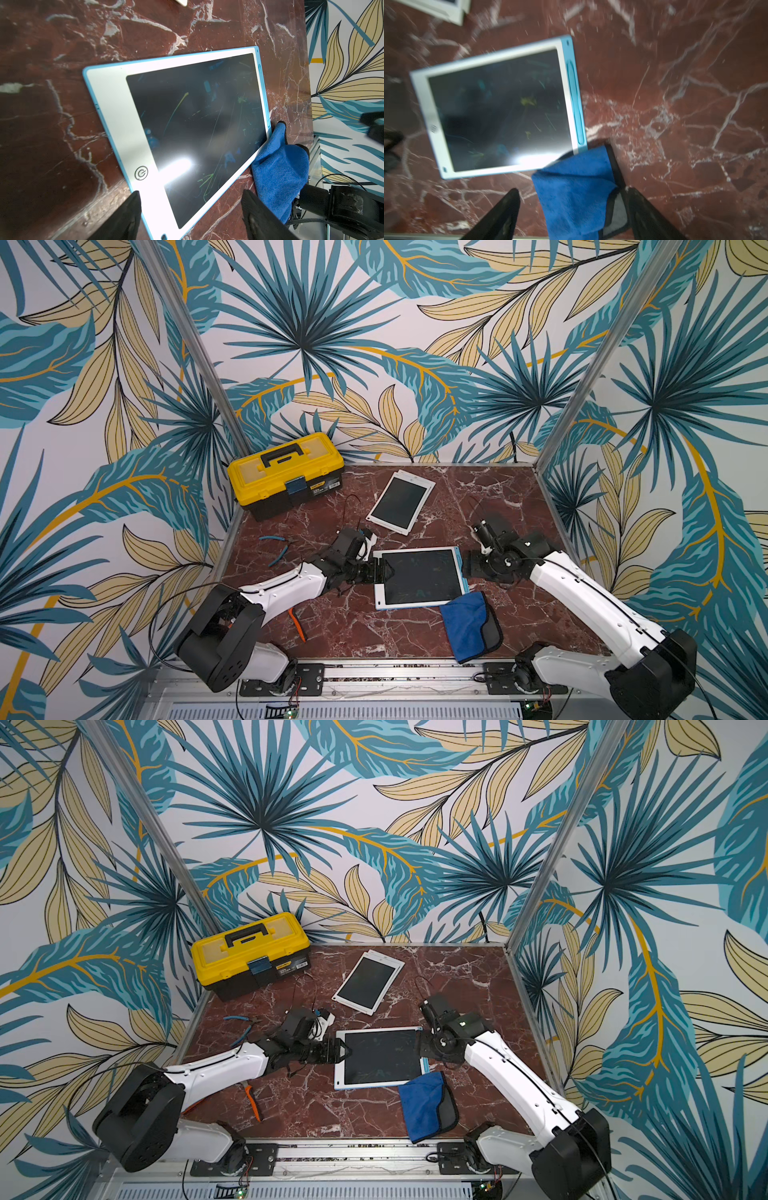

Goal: Wipe the drawing tablet
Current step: Pick up the cleaning item at the center of the board.

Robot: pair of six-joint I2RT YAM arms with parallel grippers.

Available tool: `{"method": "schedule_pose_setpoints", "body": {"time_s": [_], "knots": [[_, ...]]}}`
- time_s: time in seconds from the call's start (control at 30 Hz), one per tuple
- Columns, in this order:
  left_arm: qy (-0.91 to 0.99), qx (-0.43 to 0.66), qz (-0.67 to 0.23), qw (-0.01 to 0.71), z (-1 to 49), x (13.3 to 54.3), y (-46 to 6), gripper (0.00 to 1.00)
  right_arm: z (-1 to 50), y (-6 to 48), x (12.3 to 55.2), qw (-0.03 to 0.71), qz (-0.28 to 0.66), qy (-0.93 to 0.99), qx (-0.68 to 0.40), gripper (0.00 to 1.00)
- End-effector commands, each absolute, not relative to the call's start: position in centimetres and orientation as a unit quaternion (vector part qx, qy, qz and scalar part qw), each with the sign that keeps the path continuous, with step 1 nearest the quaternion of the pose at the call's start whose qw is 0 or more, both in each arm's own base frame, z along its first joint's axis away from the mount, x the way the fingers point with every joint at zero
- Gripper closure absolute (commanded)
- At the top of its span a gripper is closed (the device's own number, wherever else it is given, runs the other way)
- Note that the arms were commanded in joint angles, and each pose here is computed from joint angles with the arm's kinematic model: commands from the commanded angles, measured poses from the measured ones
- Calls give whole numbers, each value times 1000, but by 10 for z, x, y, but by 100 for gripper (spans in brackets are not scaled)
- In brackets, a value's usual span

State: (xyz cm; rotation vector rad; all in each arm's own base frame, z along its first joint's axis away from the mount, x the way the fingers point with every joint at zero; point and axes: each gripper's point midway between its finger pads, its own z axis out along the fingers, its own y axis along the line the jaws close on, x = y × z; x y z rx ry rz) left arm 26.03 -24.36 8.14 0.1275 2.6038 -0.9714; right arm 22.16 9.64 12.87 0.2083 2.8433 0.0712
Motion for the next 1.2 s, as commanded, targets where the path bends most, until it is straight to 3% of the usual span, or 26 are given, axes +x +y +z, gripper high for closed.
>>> {"method": "schedule_pose_setpoints", "body": {"time_s": [0.0,0.23,0.43,0.7,0.87,0.93,1.0,1.17], "knots": [[921,42,-338,190,80,262,-233,22,103,80,191,113,-11,988,108,17],[924,40,-332,185,75,260,-228,23,66,77,180,88,-27,990,110,17],[946,44,-256,193,65,261,-213,26,41,81,177,73,-39,991,105,17],[968,83,-174,164,52,250,-213,26,86,77,174,157,-108,979,78,17],[977,89,-119,153,32,253,-207,32,103,75,166,188,-145,970,56,17],[979,92,-109,145,26,254,-209,40,103,77,166,197,-152,967,48,17],[982,91,-98,131,19,255,-209,45,94,84,165,188,-146,970,37,17],[989,88,-61,105,3,256,-203,45,55,108,161,154,-108,982,21,17]]}}
